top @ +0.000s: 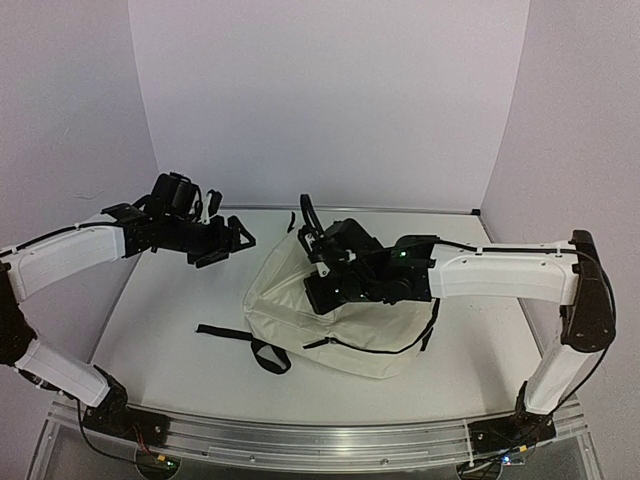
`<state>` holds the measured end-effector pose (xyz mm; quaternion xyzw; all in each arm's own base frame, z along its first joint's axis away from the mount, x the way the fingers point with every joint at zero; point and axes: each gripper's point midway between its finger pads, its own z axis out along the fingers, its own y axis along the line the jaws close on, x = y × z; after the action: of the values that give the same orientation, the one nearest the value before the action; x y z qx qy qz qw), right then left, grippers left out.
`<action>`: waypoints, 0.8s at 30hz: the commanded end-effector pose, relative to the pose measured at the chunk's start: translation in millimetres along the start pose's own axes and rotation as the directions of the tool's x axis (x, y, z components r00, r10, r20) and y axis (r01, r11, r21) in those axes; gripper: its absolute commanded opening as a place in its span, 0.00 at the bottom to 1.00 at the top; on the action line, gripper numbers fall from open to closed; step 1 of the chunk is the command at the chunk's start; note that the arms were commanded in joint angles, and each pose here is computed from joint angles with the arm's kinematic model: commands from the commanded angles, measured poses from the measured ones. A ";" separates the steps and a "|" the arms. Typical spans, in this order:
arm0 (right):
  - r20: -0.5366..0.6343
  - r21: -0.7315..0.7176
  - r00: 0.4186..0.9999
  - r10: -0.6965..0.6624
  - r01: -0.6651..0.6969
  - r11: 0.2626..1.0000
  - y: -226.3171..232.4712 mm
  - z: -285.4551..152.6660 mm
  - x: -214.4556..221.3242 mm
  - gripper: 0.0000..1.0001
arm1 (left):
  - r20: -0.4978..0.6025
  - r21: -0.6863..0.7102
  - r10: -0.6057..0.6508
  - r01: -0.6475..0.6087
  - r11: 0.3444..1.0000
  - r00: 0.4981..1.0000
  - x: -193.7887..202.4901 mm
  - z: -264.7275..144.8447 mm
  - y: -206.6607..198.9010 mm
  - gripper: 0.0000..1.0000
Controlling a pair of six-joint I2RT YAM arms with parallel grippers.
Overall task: Pack the student bag
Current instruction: Zip the student bag at the center of the board.
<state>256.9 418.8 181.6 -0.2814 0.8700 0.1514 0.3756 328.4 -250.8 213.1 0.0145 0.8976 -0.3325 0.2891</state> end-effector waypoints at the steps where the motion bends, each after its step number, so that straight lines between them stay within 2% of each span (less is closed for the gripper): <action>1: 0.073 -0.058 0.996 0.058 -0.054 0.997 7.9 -6.8 -23.7 0.00 | -0.126 -0.066 -0.164 0.157 0.985 0.978 54.0 2.7 20.8 0.83; 6: 0.076 -0.062 0.995 0.068 -0.064 0.996 8.5 -3.3 -24.1 0.00 | -0.194 -0.078 -0.199 0.187 0.979 0.961 94.2 7.0 4.9 0.87; 13: 0.085 -0.067 0.992 0.089 -0.083 0.994 7.9 -2.6 -24.8 0.00 | -0.209 -0.098 -0.231 0.214 0.972 0.950 107.9 26.3 3.0 0.87; 17: 0.092 -0.069 0.992 0.091 -0.085 0.994 6.8 -6.1 -26.1 0.00 | -0.203 -0.213 -0.224 0.180 0.960 0.953 117.3 28.0 18.8 0.85; 21: 0.093 -0.067 0.992 0.090 -0.084 0.994 6.0 -5.0 -25.9 0.00 | -0.185 -0.253 -0.215 0.165 0.953 0.959 117.9 23.9 26.4 0.85; 24: 0.099 -0.067 0.990 0.095 -0.089 0.994 6.0 -5.8 -28.1 0.00 | -0.194 -0.229 -0.217 0.172 0.958 0.957 119.9 33.5 24.1 0.75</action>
<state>260.9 425.2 184.4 -0.2617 0.8692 0.1813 0.3784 240.8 -269.2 111.7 -0.0620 0.9545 -0.2579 0.1361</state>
